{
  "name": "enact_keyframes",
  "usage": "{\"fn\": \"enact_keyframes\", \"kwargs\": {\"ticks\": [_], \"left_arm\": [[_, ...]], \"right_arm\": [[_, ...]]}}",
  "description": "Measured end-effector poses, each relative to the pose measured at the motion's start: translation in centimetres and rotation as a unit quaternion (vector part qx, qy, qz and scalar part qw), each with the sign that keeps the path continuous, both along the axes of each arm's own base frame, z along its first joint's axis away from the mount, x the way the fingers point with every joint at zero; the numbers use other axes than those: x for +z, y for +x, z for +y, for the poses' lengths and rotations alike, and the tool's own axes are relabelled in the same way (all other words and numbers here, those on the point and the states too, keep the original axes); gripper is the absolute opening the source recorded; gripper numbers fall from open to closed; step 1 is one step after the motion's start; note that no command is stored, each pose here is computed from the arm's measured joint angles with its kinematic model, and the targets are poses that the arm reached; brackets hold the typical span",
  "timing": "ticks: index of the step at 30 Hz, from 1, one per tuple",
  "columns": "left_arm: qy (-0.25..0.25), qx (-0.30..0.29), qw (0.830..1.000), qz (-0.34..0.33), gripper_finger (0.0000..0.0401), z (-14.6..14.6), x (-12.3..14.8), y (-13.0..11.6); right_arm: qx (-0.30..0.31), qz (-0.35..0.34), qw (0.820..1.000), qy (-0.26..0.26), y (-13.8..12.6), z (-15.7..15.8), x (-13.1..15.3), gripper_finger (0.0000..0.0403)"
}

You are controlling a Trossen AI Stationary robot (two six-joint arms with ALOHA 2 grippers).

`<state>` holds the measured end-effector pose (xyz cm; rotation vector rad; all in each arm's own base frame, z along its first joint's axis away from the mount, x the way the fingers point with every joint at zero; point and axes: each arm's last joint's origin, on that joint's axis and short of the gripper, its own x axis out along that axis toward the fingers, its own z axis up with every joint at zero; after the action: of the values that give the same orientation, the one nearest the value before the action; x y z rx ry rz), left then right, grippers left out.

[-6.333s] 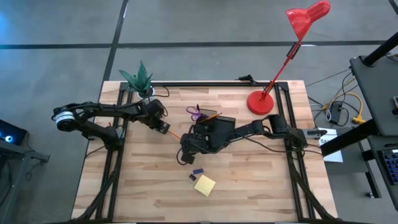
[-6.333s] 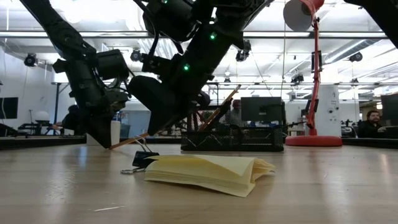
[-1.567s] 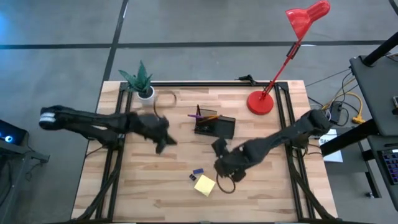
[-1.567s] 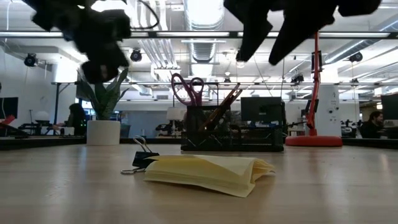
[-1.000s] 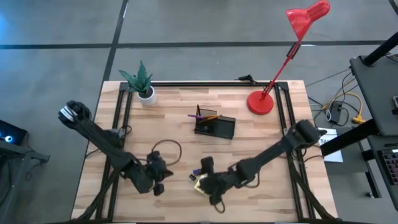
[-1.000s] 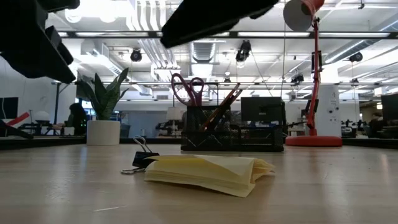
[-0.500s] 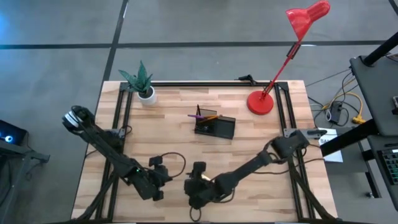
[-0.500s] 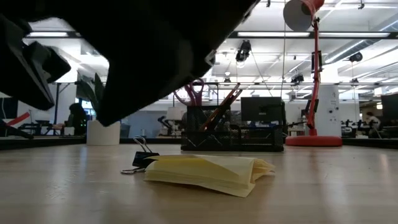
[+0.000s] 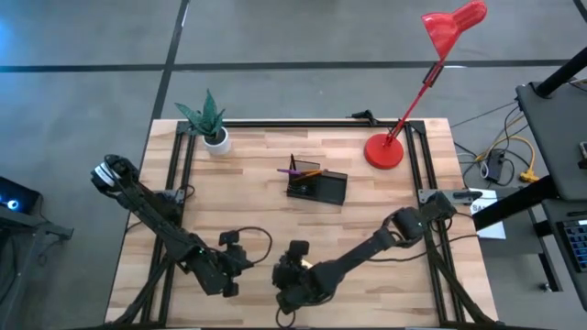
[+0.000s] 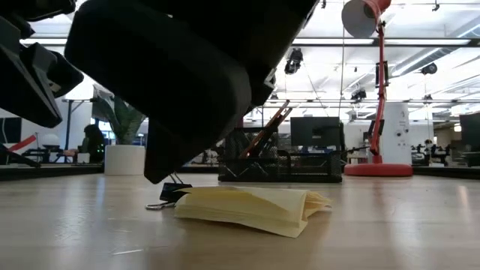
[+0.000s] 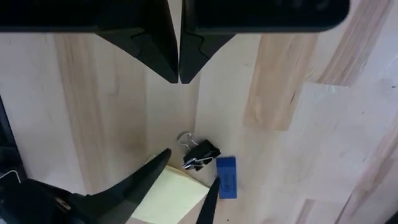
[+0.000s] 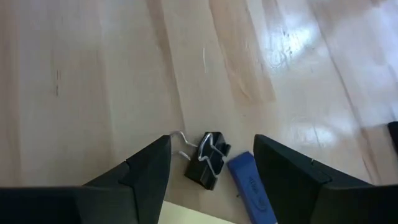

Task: Pick and place office supplies into organizer
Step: Put the black binder clip into the black desk organizer

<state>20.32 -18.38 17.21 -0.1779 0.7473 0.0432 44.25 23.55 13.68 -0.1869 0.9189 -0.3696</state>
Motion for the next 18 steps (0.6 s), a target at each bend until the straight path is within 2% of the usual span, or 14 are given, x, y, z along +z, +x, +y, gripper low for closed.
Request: {"fn": "enact_keyframes", "kwargs": {"ticks": [6,18], "left_arm": [[-0.004,0.001,1.0,-0.006,0.0,-0.03,0.02,0.05],[0.002,0.009,1.0,-0.014,0.0,0.04,0.03,0.09]], "right_arm": [[-0.015,0.014,0.999,0.035,-0.15,-0.34,-0.75,0.0206],[-0.019,0.016,0.999,0.034,0.04,-0.91,-1.0,0.0111]]}}
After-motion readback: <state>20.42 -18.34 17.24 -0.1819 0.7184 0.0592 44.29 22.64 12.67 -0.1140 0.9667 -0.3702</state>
